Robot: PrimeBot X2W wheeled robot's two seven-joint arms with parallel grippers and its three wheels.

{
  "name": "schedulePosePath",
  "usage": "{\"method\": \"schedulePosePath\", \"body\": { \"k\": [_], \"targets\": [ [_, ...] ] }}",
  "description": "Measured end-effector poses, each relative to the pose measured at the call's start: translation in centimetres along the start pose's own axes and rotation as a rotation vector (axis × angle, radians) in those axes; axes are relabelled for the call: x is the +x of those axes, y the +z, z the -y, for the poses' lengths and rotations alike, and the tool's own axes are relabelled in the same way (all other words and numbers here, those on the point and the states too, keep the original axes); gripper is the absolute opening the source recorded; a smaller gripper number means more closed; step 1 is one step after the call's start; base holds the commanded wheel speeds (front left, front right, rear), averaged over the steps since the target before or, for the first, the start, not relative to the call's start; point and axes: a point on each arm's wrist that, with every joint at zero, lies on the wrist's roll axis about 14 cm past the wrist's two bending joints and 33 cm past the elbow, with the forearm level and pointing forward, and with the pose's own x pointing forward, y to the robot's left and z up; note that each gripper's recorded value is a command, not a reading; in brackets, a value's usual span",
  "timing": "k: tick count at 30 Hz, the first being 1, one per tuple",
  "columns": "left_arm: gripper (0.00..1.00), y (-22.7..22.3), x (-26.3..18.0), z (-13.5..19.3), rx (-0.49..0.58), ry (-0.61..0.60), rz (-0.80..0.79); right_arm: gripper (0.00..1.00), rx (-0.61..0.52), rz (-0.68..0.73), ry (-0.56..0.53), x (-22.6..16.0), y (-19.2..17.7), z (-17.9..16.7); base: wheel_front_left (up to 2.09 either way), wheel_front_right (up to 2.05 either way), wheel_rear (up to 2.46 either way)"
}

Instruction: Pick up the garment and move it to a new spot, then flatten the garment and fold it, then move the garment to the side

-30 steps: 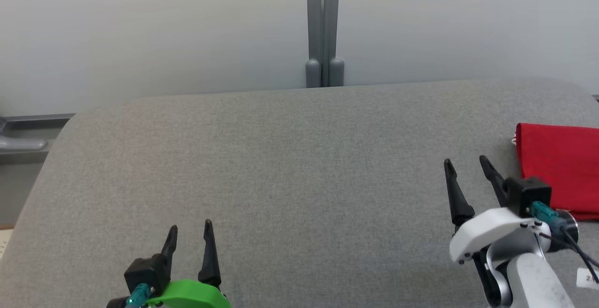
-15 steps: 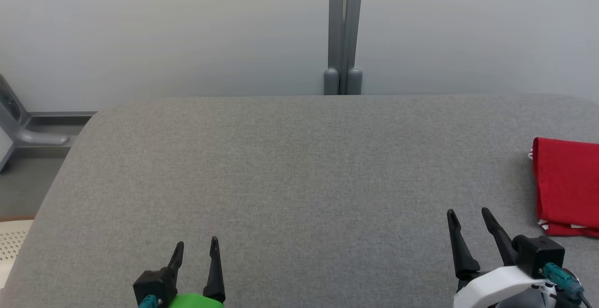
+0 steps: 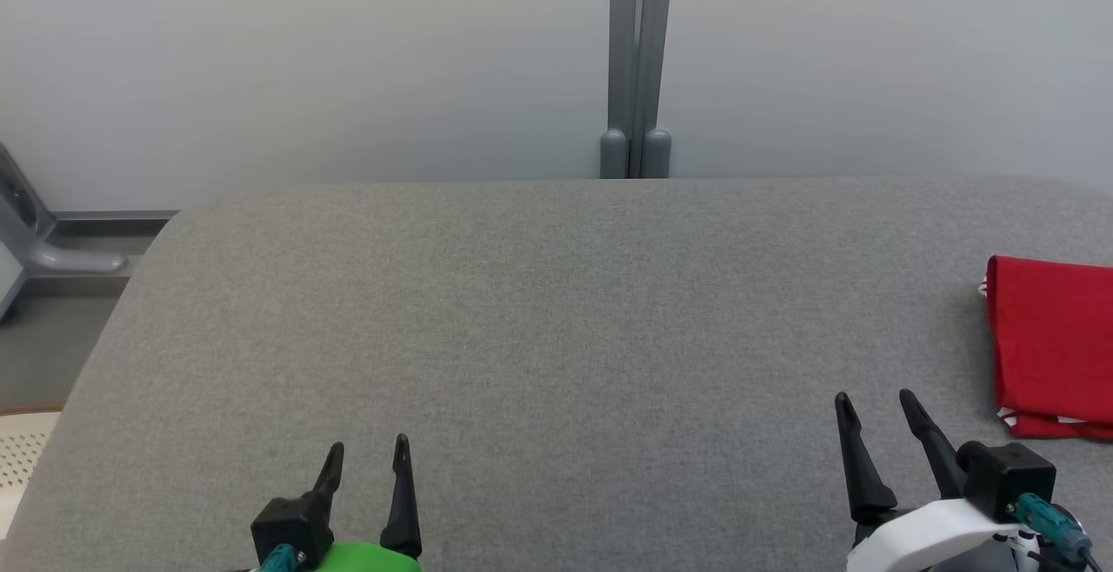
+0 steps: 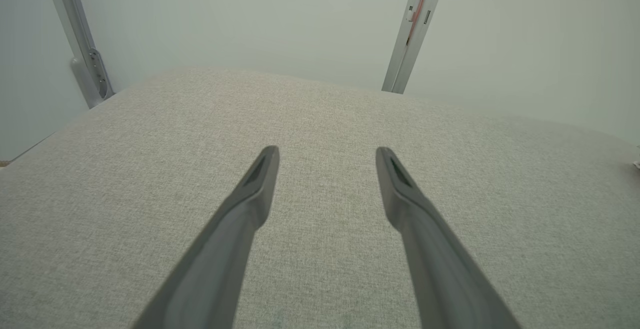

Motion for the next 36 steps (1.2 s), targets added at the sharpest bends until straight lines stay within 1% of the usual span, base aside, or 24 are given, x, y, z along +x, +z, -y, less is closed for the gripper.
{"method": "schedulePosePath", "body": {
  "k": [7, 8, 12, 14, 25, 36],
  "targets": [
    [1.0, 0.3, 0.0, 0.1, 0.011, -0.004, 0.005, 1.0, 0.0, -0.009, -0.005, -0.2, -0.2, 0.2, 0.0, 0.0, 0.0],
    [0.0, 0.4, 0.0, 0.1, 0.011, -0.005, 0.008, 0.0, 0.0, -0.008, -0.005, -0.2, -0.2, 0.1, 0.0, 0.0, 0.0],
    [0.0, -1.1, -0.5, 0.1, 0.012, 0.001, -0.036, 0.0, 0.011, -0.052, -0.012, -0.6, -1.6, 0.2, 0.0, 0.0, 0.0],
    [0.0, -1.7, -0.7, 0.0, -0.008, 0.007, -0.06, 0.0, 0.037, -0.07, -0.02, -0.8, -2.2, 0.3, 0.0, 0.0, 0.0],
    [0.0, -1.9, 0.0, -1.5, -0.207, 0.058, -0.11, 0.0, 0.24, -0.077, -0.069, -0.5, -2.5, 1.4, 0.0, 0.0, 0.0],
    [0.0, -1.5, 1.0, -2.2, -0.38, 0.076, -0.122, 0.0, 0.415, -0.061, -0.098, 0.3, -2.1, 2.1, 0.0, 0.0, 0.0]
  ]
}}
